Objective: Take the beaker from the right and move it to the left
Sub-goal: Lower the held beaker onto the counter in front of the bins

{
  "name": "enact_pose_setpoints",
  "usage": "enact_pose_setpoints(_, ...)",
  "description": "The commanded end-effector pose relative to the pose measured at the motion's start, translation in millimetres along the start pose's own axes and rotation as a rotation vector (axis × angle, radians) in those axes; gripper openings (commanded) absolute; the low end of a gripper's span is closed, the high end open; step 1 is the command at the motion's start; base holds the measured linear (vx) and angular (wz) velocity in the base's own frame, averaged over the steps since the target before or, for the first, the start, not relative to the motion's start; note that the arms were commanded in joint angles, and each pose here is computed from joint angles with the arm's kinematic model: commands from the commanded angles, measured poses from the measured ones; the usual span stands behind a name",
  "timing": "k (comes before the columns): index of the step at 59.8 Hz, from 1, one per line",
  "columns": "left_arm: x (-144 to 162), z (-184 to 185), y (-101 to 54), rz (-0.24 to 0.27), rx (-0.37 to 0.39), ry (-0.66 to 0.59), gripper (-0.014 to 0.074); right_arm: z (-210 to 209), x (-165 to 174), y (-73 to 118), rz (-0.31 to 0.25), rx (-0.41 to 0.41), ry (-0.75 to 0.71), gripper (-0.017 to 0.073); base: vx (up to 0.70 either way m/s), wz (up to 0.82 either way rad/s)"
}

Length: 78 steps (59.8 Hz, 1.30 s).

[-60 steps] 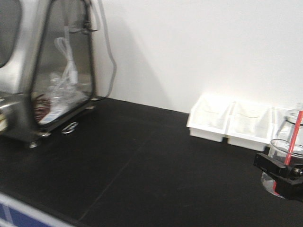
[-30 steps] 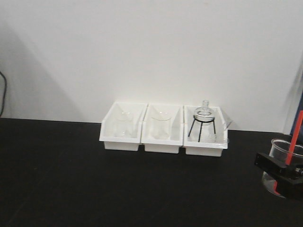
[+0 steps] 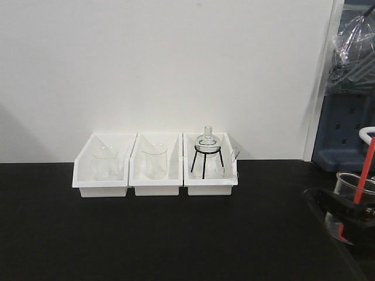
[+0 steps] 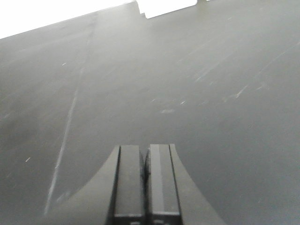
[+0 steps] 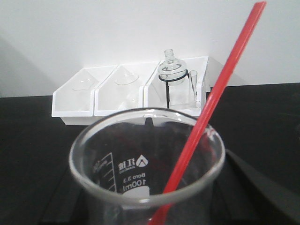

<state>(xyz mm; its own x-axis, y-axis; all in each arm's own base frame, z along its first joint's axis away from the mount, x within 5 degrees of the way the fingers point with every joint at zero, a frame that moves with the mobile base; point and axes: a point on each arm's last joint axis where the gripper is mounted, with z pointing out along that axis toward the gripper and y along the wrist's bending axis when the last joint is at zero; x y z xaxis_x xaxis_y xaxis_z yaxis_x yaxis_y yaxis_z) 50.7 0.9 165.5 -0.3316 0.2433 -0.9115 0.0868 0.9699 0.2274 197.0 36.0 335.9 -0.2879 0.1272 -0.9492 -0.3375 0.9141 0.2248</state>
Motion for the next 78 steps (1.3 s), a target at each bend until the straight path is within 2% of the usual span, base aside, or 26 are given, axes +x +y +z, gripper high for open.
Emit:
enact_pose_setpoints(1,-2,2,-0.5,0.001,-0.004,-0.065,-0.0006,-4,-11,1.1,-0.047,0.016,-0.035,-0.0001,0.01,-0.04)
enact_pose_setpoints(19,-2,2,-0.5,0.001,-0.004,-0.065,-0.0006,4,-8,-5.4,-0.034,0.046,-0.015,-0.0001,0.00,0.00)
enact_pose_setpoints(22,-2,2,-0.5,0.001,-0.004,-0.065,-0.0006,14,-2,-8.8,-0.058,0.037,0.030,-0.0001,0.00,0.00)
enact_pose_setpoints(26,-2,2,-0.5,0.001,-0.004,-0.065,-0.0006,28,8,-12.8,-0.116,0.004,0.097,-0.0001,0.00,0.00)
enact_pose_setpoints(31,-2,2,-0.5,0.001,-0.004,-0.065,-0.0006,51,21,-18.6,-0.164,-0.057,0.175,-0.0001,0.00,0.00)
enact_pose_setpoints(34,-2,2,-0.5,0.001,-0.004,-0.065,-0.0006,64,29,-22.4,-0.169,-0.093,0.210,-0.0001,0.00,0.00)
enact_pose_setpoints(40,-2,2,-0.5,0.001,-0.004,-0.065,-0.0006,93,41,-26.9,-0.217,-0.209,0.240,-0.0001,0.00,0.00)
enact_pose_setpoints(41,-2,2,-0.5,0.001,-0.004,-0.065,-0.0006,97,43,-27.2,-0.241,-0.232,0.237,-0.0001,0.00,0.00)
enact_pose_setpoints(44,-2,2,-0.5,0.001,-0.004,-0.065,-0.0006,112,50,-27.7,-0.256,-0.319,0.225,-0.0001,0.00,0.00)
enact_pose_setpoints(45,-2,2,-0.5,0.001,-0.004,-0.065,-0.0006,116,51,-27.8,-0.278,-0.344,0.216,-0.0001,0.00,0.00)
enact_pose_setpoints(50,-2,2,-0.5,0.001,-0.004,-0.065,-0.0006,137,61,-28.2,-0.288,-0.475,0.153,-0.0001,0.00,0.00)
enact_pose_setpoints(56,-2,2,-0.5,0.001,-0.004,-0.065,-0.0006,158,75,-32.1,-0.298,-0.585,0.071,-0.0001,0.00,0.00)
enact_pose_setpoints(61,-2,2,-0.5,0.001,-0.004,-0.065,-0.0006,172,85,-35.3,-0.329,-0.652,0.012,-0.0001,0.00,0.00)
enact_pose_setpoints(73,-2,2,-0.5,0.001,-0.004,-0.065,-0.0006,204,115,-42.5,-0.288,-0.740,-0.012,0.0000,0.00,0.00)
enact_pose_setpoints(78,-2,2,-0.5,0.001,-0.004,-0.065,-0.0006,218,128,-40.3,-0.299,-0.763,-0.001,0.0000,0.00,0.00)
